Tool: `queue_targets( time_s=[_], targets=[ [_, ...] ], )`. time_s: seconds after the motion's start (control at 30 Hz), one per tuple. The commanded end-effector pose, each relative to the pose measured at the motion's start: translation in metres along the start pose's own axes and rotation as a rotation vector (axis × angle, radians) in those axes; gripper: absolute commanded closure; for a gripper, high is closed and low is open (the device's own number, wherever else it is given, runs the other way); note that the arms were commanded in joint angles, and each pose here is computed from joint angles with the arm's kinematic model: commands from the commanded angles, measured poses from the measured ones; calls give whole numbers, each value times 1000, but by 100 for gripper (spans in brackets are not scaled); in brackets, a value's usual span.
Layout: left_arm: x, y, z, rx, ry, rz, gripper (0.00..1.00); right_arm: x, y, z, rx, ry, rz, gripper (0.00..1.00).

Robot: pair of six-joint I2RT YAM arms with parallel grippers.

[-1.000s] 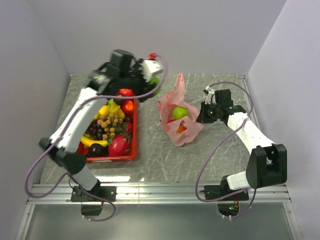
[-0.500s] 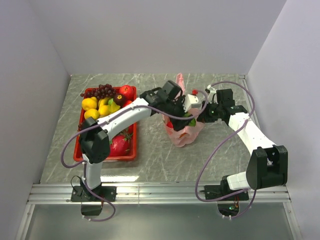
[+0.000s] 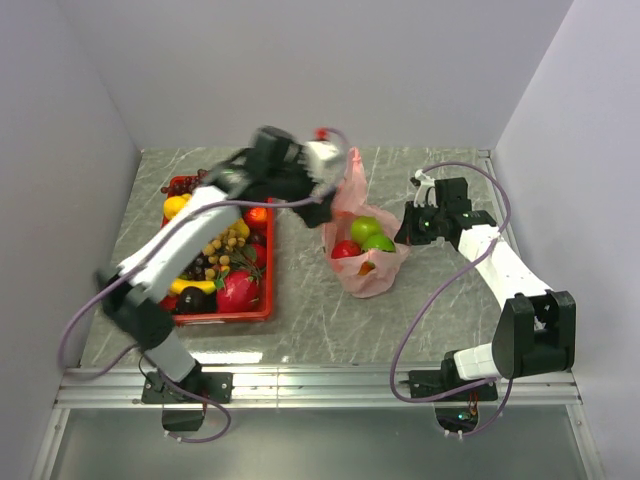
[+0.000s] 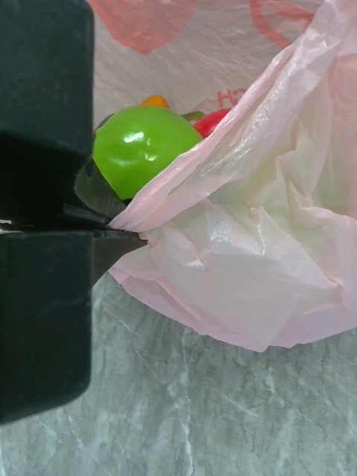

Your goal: Place the fake fruits into the plastic bag and tie a complex knot

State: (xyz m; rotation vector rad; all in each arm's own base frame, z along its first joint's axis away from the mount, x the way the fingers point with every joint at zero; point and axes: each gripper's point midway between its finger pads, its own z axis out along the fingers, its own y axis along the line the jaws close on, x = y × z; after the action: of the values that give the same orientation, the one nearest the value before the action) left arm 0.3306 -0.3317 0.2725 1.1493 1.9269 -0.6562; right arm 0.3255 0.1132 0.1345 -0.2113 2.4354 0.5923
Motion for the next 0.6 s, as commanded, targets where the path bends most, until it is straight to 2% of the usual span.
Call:
queue_targets(
  time_s=[0.0, 0.17, 0.3, 0.4, 0.47, 0.57],
  targets=[
    [4, 7, -90, -78, -64, -57, 1, -17, -3, -9, 13, -50, -43, 100],
    [108, 22, -157, -261, 161, -143, 2, -15, -5, -9, 19, -45, -36, 100],
    [154, 39, -195, -468, 234, -249, 7, -10, -6, -9, 24, -39, -32, 100],
    [170, 49, -207, -581, 258, -337, 8, -4, -7, -7, 22, -27, -22, 100],
    [174, 53, -202, -594, 270, -374, 8, -3, -7, -5, 20, -22, -15, 100],
    [161, 60, -193, -543, 259, -324, 7, -5, -8, -4, 21, -19, -7, 100]
  ],
)
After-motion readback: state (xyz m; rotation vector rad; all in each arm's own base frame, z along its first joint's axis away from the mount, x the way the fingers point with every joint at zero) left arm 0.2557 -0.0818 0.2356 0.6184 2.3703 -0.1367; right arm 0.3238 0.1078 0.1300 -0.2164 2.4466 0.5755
